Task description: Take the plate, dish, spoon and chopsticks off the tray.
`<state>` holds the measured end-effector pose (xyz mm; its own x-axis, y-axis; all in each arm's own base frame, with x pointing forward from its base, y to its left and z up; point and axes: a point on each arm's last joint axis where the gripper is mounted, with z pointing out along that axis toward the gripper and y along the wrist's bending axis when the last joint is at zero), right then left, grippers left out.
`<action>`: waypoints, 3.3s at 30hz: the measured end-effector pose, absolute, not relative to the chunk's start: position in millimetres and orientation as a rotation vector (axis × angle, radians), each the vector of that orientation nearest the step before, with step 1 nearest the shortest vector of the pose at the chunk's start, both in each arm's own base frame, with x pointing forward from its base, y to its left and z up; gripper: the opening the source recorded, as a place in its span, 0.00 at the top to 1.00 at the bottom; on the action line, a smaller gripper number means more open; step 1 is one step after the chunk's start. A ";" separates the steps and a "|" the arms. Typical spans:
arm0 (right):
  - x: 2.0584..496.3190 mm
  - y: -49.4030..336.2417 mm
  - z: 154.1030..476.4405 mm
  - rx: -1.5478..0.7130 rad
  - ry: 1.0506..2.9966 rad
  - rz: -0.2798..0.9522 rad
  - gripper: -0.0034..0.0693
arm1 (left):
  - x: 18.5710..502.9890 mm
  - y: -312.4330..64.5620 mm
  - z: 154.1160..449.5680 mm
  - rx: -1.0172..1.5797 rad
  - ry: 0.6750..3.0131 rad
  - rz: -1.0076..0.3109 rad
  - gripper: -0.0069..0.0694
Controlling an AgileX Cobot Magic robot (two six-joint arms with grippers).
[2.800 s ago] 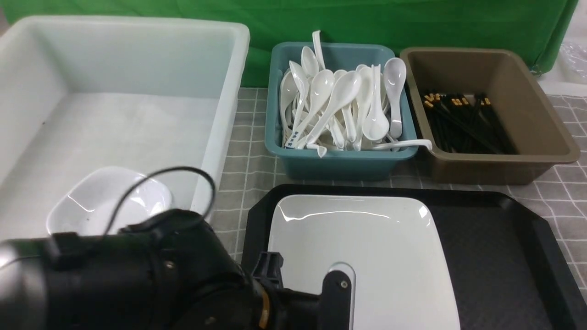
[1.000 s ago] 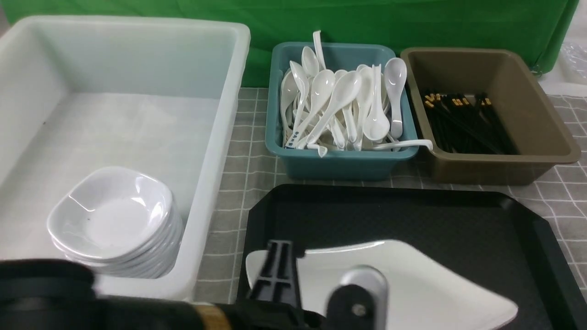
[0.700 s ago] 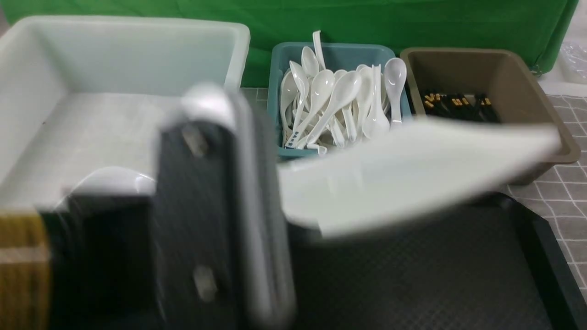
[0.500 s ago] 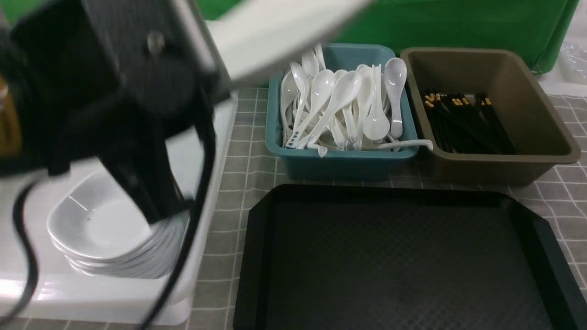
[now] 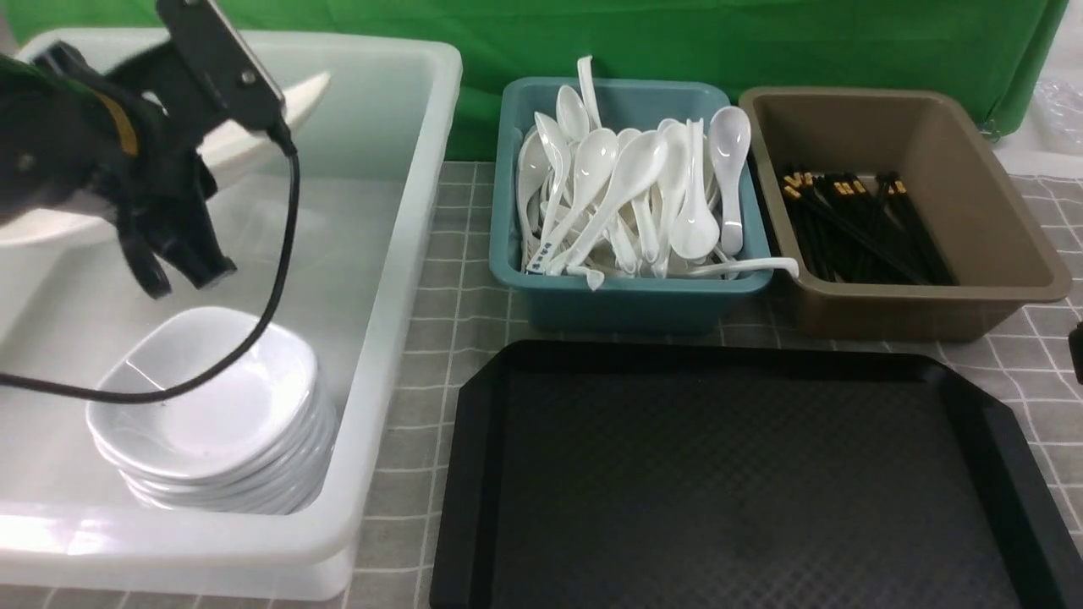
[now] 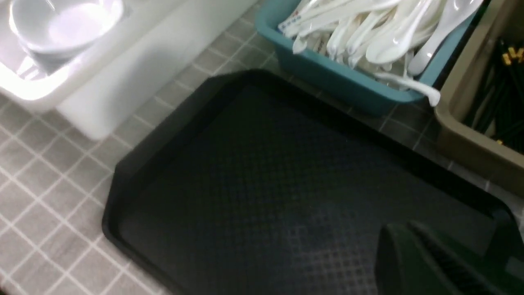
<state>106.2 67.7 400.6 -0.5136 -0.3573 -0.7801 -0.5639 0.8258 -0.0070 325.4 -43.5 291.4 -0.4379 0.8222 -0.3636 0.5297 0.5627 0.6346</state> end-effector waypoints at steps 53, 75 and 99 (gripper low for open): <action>81.4 66.4 402.3 -0.731 2.185 0.455 0.90 | 102.8 -66.2 335.0 0.540 1.470 -0.348 0.90; 82.6 60.8 404.4 -0.658 2.178 0.432 0.83 | 89.8 -56.8 256.9 0.577 1.585 -0.321 0.90; 51.5 9.3 176.7 -0.180 1.896 0.066 0.93 | 88.1 -56.3 241.3 0.604 1.647 -0.316 0.90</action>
<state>51.5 9.3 176.7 -0.3165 -0.0922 -0.9441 -0.1577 0.9865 -0.0434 88.1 -56.3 241.3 -0.0716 0.2058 -0.9760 0.5524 0.8229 0.1330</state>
